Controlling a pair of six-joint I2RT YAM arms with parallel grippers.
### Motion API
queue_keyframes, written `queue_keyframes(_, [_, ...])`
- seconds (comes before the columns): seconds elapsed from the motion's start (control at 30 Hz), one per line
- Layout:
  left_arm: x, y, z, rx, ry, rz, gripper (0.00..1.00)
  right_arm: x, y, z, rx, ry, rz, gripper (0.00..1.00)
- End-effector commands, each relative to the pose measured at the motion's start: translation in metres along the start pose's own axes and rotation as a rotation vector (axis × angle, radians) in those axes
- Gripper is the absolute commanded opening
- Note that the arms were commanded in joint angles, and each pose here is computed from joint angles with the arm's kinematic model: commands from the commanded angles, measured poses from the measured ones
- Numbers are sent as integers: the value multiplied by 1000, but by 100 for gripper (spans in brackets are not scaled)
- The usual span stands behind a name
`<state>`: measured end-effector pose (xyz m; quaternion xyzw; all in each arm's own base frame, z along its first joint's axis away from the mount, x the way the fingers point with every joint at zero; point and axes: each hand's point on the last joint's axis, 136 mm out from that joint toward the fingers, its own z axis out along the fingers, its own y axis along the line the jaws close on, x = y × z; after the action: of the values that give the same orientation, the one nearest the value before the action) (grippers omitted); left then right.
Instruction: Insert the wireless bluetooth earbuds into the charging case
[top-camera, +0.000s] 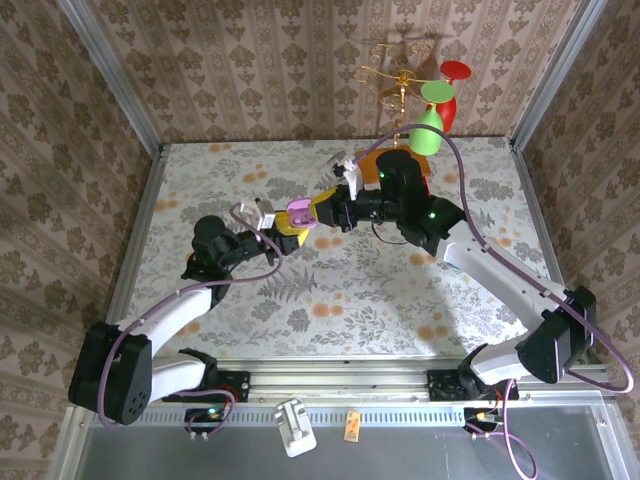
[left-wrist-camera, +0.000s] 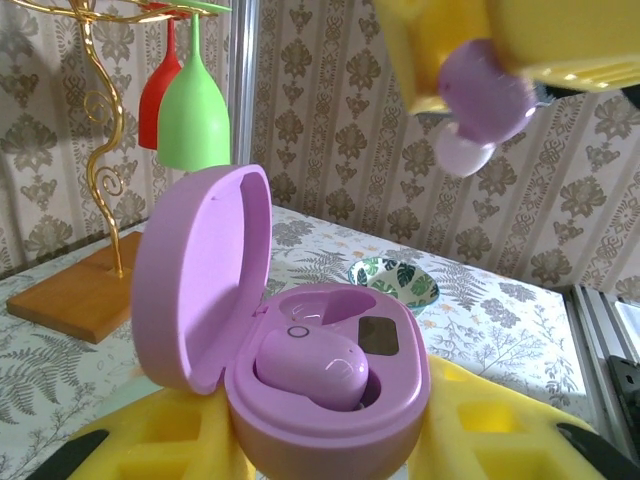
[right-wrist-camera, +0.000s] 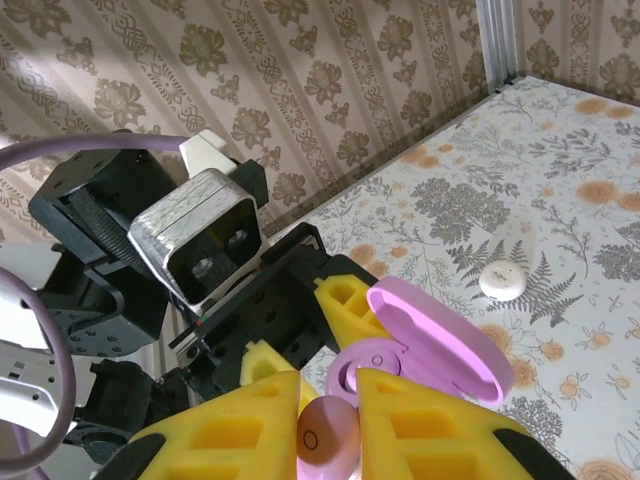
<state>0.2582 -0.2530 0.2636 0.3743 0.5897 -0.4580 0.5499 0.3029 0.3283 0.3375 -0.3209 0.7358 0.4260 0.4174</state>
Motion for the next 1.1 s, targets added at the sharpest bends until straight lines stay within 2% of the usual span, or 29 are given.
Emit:
queue_keyframes(0.0, [-8,-11,1,56,-24,49,22,-11,6,5,-36,-19,-13,21])
queue_keyframes(0.63, [-17,-13,0,55,-52,77,22,17,-17,22,9,52,20,20])
queue_keyframes(1.07, [-17,-9,0,36,-58,95,22,21,-22,13,37,62,55,20])
